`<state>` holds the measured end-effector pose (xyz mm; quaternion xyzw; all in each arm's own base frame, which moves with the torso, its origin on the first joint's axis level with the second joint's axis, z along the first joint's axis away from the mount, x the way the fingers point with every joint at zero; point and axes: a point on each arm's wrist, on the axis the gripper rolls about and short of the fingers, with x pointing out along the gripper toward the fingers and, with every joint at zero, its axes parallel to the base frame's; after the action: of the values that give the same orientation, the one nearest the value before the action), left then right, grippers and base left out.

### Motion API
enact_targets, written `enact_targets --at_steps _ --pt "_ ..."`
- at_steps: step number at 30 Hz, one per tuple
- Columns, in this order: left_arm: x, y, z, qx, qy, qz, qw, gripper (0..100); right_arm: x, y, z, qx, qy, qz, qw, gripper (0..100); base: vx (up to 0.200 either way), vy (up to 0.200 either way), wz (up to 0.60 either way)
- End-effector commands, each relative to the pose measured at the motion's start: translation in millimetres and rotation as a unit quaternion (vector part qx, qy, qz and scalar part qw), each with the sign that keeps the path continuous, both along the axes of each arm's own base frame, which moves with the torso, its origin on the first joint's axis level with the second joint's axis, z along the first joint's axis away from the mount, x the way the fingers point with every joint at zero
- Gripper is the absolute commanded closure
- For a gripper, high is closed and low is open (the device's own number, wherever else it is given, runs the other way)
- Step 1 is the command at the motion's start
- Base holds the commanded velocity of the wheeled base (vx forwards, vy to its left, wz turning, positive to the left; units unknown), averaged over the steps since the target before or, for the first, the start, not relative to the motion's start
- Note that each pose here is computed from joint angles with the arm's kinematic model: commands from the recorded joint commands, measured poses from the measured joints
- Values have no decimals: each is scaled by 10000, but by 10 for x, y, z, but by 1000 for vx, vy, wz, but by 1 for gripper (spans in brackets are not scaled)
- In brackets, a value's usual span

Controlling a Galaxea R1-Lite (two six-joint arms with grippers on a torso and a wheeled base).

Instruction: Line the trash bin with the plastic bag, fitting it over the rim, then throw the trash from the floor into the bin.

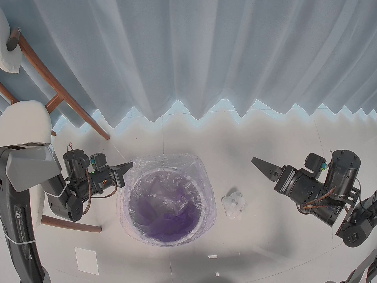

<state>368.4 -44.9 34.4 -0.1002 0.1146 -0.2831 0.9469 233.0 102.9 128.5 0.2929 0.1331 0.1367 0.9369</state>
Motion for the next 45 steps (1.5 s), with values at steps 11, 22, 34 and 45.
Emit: enact_targets --at_steps 11,22,34,45 --pt "113 23 -480 -360 472 245 9979 100 -16 -8 -40 -36 83 -2 10000 0 0 0 0" --pt "217 92 -537 -792 535 532 9940 100 -35 -17 -100 -82 204 -3 9998 0 0 0 0" --pt "212 190 -649 -1288 984 807 9835 100 3 4 -156 -124 295 4 9995 0 0 0 0" --pt "218 151 -628 -1235 904 963 9835 100 -7 0 -169 -143 320 6 9994 0 0 0 0"
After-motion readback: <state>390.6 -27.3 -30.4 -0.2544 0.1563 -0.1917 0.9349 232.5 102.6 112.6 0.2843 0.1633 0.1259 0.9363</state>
